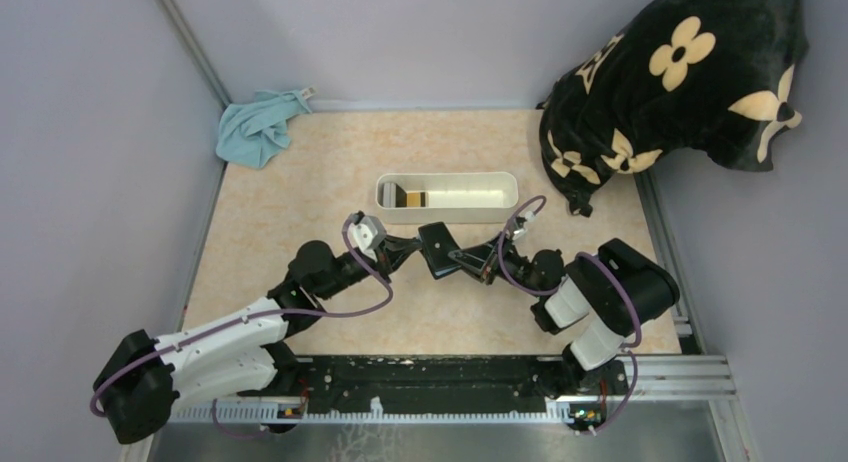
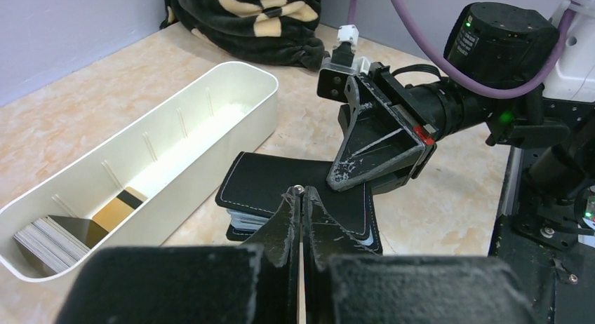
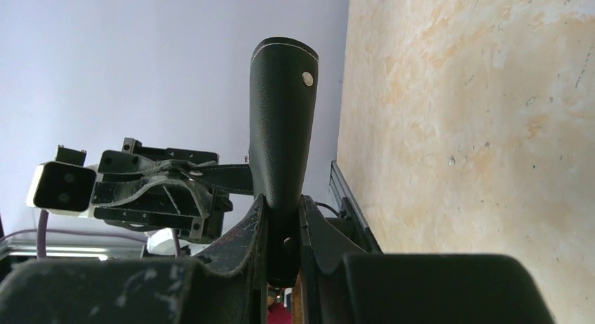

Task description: Take the credit cards out of the card holder

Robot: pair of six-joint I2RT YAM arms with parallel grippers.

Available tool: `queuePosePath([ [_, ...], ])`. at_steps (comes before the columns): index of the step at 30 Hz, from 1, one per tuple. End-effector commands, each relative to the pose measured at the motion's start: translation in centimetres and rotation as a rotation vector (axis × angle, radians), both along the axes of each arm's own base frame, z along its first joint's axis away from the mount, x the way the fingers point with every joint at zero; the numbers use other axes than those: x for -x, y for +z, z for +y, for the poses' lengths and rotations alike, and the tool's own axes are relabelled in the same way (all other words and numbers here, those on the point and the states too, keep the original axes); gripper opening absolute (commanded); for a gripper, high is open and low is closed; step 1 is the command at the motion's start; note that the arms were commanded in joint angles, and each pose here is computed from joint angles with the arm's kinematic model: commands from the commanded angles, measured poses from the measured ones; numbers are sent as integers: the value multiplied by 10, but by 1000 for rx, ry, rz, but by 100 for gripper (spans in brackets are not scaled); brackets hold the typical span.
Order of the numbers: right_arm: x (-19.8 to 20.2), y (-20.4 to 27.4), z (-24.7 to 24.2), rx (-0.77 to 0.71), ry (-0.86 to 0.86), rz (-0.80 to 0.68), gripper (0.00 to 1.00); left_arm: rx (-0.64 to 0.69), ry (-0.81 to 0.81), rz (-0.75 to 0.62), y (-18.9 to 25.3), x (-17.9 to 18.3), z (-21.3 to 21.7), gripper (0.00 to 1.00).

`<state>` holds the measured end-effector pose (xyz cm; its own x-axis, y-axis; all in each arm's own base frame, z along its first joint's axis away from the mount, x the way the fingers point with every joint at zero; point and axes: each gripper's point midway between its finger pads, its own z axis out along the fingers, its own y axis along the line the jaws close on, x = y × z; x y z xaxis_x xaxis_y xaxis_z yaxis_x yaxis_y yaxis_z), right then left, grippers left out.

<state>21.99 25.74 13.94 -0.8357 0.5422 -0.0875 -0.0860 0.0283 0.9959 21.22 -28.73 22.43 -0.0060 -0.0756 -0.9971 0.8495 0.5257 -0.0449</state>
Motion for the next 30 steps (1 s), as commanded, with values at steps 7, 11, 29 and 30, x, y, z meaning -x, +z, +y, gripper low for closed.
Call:
queuePosePath([
  [7, -8, 31, -5, -44, -62, -201, 0, 60, 64, -44, 12, 1, 18, 21],
  [11, -15, 23, -3, -2, -73, -206, 0, 18, 204, 57, -22, -10, 41, 48],
  [29, -22, -78, -5, 458, -89, -84, 13, 63, 196, 169, -37, -16, 26, 75],
  [30, -21, -81, -6, 468, -90, -77, 19, 66, 194, 173, -39, -16, 25, 75],
])
